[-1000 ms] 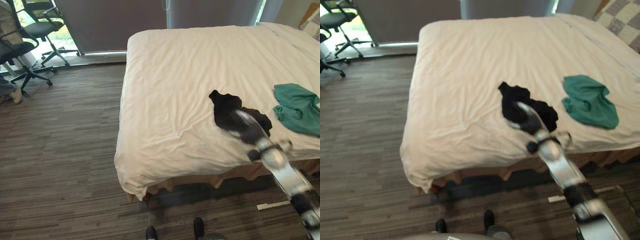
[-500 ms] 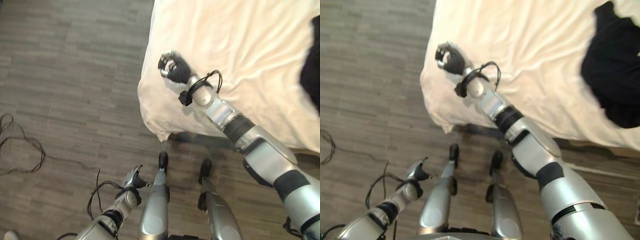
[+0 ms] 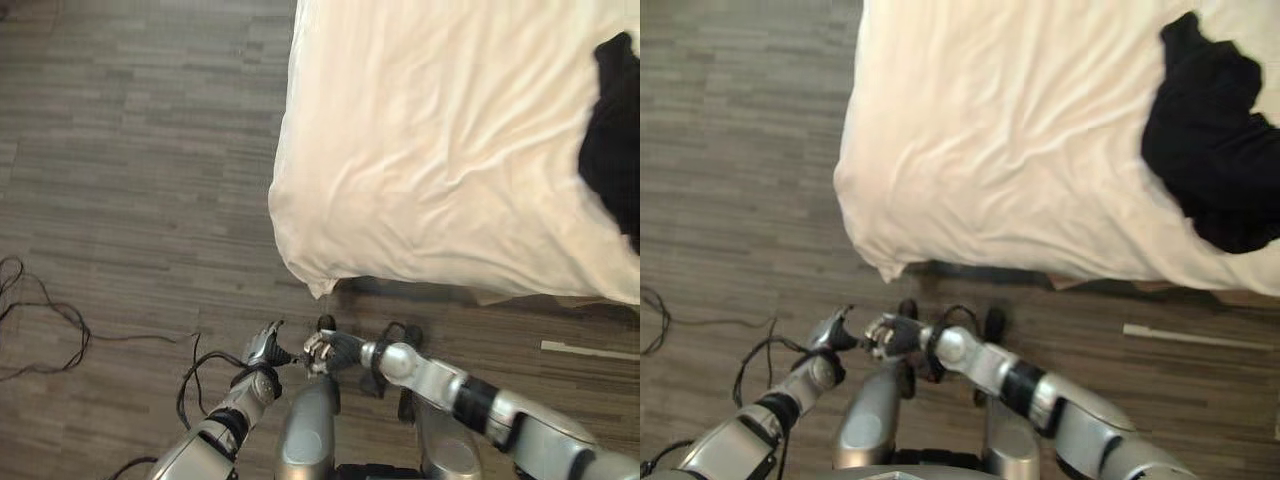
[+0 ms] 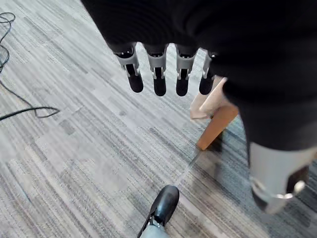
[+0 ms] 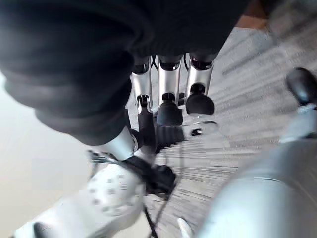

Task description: Tidy up the quilt and then pick up the clothes from the bed and put them into the laundry hamper.

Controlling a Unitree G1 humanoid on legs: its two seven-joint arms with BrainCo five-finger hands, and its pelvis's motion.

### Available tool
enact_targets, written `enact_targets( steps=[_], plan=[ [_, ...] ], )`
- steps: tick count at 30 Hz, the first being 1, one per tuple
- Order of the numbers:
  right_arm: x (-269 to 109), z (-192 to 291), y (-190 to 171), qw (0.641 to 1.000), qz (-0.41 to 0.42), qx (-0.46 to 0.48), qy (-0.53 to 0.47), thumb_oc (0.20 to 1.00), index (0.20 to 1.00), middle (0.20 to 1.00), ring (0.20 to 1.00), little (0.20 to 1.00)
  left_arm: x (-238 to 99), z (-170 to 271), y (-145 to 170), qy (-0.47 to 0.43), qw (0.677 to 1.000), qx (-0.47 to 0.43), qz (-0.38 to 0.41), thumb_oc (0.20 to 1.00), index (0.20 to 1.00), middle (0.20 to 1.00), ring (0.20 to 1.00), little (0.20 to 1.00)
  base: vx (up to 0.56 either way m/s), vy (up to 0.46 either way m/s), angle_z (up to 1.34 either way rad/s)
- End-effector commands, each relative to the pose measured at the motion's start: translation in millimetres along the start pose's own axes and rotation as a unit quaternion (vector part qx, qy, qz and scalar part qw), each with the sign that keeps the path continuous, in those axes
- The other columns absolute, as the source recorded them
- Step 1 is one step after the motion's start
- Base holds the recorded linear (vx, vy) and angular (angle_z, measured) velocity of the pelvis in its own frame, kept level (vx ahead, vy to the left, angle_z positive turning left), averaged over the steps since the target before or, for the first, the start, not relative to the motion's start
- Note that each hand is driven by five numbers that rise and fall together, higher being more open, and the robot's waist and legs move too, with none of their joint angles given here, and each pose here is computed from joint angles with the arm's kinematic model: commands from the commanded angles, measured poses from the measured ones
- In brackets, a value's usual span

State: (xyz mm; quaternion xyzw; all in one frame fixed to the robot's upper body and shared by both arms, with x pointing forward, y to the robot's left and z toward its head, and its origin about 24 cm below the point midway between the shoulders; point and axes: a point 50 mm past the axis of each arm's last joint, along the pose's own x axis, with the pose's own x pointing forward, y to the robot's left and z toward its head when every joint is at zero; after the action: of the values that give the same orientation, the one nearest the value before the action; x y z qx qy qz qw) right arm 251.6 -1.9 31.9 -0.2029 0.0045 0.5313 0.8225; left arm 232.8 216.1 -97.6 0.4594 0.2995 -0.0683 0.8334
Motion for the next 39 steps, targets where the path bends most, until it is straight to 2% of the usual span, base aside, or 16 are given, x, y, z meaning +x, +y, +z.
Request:
enact_targets(
  steps=[1, 5, 10, 14, 17, 18, 19, 20, 23, 24, 25, 26, 27, 30, 31, 39],
  plan=[
    [11.2, 73.3, -18.1, 0.983, -0.035, 0.024, -0.180, 0.200, 0.200, 0.200, 0.200, 0.200, -8.2, -23.5, -13.5, 0.039, 0.998, 0.034, -0.024, 1.000, 1.000, 1.000, 1.000, 1.000, 0.06, 0.040, -0.46],
    [-15.0, 129.8, -80.7, 0.941, -0.175, -0.024, -0.287, 0.200, 0.200, 0.200, 0.200, 0.200, -0.5, -12.5, 3.8, 0.023, 1.000, 0.004, 0.007, 1.000, 1.000, 1.000, 1.000, 1.000, -0.04, 0.030, -0.38],
    [-32.9, 143.0, -139.4, 0.911, -0.302, -0.069, -0.273, 0.200, 0.200, 0.200, 0.200, 0.200, 5.0, 2.4, 13.8, -0.008, 1.000, 0.001, 0.016, 1.000, 1.000, 1.000, 1.000, 1.000, -0.10, -0.001, -0.29],
    [-67.4, 89.8, -197.6, 0.875, -0.455, -0.003, -0.162, 0.200, 0.200, 0.200, 0.200, 0.200, 3.5, 3.3, 13.5, -0.019, 1.000, -0.006, 0.013, 1.000, 1.000, 1.000, 1.000, 1.000, -0.09, 0.007, 0.10],
    [-92.6, 51.0, -205.9, 0.849, -0.512, 0.056, -0.119, 0.200, 0.200, 0.200, 0.200, 0.200, 2.5, 2.9, 13.5, -0.022, 1.000, -0.012, 0.012, 1.000, 1.000, 1.000, 1.000, 1.000, 0.01, 0.019, -0.11],
    [-123.0, -2.3, -195.7, 0.813, -0.563, 0.129, -0.069, 0.200, 0.200, 0.200, 0.200, 0.200, 2.4, 5.9, 14.7, -0.030, 0.999, -0.019, 0.014, 1.000, 1.000, 1.000, 1.000, 1.000, 0.02, 0.039, -0.19],
    [-123.1, -2.4, -195.5, 0.813, -0.563, 0.130, -0.069, 0.200, 0.200, 0.200, 0.200, 0.200, 2.3, 5.8, 14.8, -0.030, 0.999, -0.018, 0.014, 1.000, 1.000, 1.000, 1.000, 1.000, 0.08, 0.076, -0.19],
    [-155.9, -54.9, -167.9, 0.771, -0.604, 0.199, -0.020, 0.200, 0.200, 0.200, 0.200, 0.200, 4.4, 10.7, 19.0, -0.032, 0.999, -0.030, 0.019, 1.000, 1.000, 1.000, 1.000, 1.000, 0.10, 0.071, -0.18],
    [-210.4, -104.7, -124.8, 0.686, -0.671, 0.282, 0.004, 0.200, 0.200, 0.200, 0.200, 0.200, 5.0, 7.8, 8.3, -0.002, 0.999, -0.033, 0.005, 1.000, 1.000, 1.000, 1.000, 1.000, 0.15, 0.052, -0.11],
    [-210.7, -105.1, -124.0, 0.686, -0.671, 0.282, 0.005, 0.200, 0.200, 0.200, 0.200, 0.200, 4.7, 7.5, 7.8, -0.002, 0.999, -0.033, 0.005, 1.000, 1.000, 1.000, 1.000, 1.000, 0.16, 0.035, -0.19],
    [-255.0, -138.0, -88.9, 0.625, -0.714, 0.309, 0.061, 0.200, 0.200, 0.200, 0.200, 0.200, -4.9, 1.5, -13.2, -0.002, 0.999, -0.038, -0.028, 1.000, 1.000, 1.000, 1.000, 1.000, 0.10, 0.019, -0.31],
    [-255.1, -138.2, -88.5, 0.625, -0.714, 0.309, 0.061, 0.200, 0.200, 0.200, 0.200, 0.200, -5.1, 1.3, -13.4, -0.002, 0.999, -0.037, -0.028, 1.000, 1.000, 1.000, 1.000, 1.000, 0.29, 0.078, -0.31],
    [-280.5, -159.8, -57.3, 0.584, -0.733, 0.329, 0.118, 0.200, 0.200, 0.200, 0.200, 0.200, -7.7, 4.6, -19.8, -0.016, 0.998, -0.035, -0.053, 1.000, 1.000, 1.000, 1.000, 1.000, 0.16, 0.050, -0.21],
    [-285.5, -175.0, -31.6, 0.576, -0.719, 0.347, 0.174, 0.200, 0.200, 0.200, 0.200, 0.200, -10.4, 3.5, -24.7, -0.019, 0.997, -0.033, -0.068, 1.000, 1.000, 1.000, 1.000, 1.000, 0.21, 0.081, -0.35],
    [-282.2, -186.9, -7.8, 0.596, -0.681, 0.348, 0.243, 1.000, 1.000, 1.000, 1.000, 1.000, -14.9, 0.9, -32.1, -0.024, 0.996, -0.022, -0.087, 1.000, 1.000, 1.000, 1.000, 1.000, 0.08, 0.035, -0.58],
    [-238.9, -215.6, 61.1, 0.659, -0.499, 0.360, 0.432, 1.000, 1.000, 1.000, 1.000, 1.000, -26.0, -18.2, -62.2, 0.052, 0.986, -0.079, -0.134, 1.000, 1.000, 1.000, 1.000, 1.000, 0.25, -0.097, -1.55]
  ],
)
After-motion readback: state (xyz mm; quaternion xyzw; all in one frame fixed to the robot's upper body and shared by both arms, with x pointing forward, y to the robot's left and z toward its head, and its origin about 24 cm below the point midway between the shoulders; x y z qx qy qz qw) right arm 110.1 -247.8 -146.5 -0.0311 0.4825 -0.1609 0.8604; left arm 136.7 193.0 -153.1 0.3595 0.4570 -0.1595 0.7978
